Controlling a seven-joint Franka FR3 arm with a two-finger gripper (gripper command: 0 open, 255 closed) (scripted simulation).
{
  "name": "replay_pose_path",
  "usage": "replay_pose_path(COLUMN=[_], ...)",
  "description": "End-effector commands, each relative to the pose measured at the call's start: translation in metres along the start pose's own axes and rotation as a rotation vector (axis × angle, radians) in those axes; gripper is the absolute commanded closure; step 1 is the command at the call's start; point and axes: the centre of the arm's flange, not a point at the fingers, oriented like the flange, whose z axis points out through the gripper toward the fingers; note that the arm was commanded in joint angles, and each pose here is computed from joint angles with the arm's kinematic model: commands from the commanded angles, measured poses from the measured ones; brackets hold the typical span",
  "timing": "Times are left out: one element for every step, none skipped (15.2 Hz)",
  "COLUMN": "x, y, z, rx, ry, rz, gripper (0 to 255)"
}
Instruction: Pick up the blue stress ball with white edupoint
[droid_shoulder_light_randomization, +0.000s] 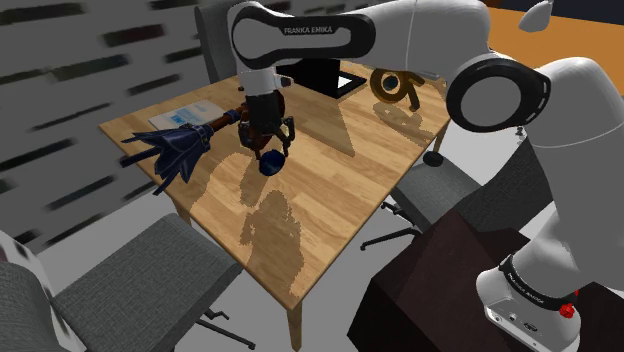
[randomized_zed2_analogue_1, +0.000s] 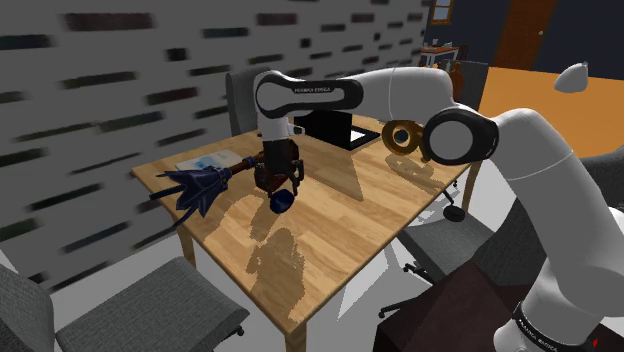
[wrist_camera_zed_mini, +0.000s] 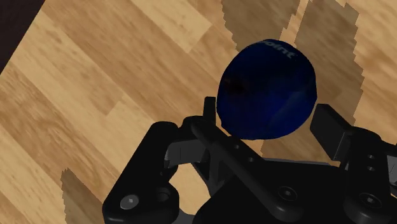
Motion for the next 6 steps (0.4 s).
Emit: replay_pose_path(x=[-0.004, -0.005, -0.007, -0.009, -0.009, -0.009], y=[0.002, 0.002, 0.003, 0.004, 0.004, 0.004], z=[-0.011, -0.015, -0.02, -0.025, -0.026, -0.026], rx=[0.0, 0.0, 0.0, 0.0, 0.0, 0.0], ry=[0.0, 0.0, 0.0, 0.0, 0.0, 0.0], rz=[0.0, 0.0, 0.0, 0.0, 0.0, 0.0], gripper=[255, 255, 255, 255, 255, 255])
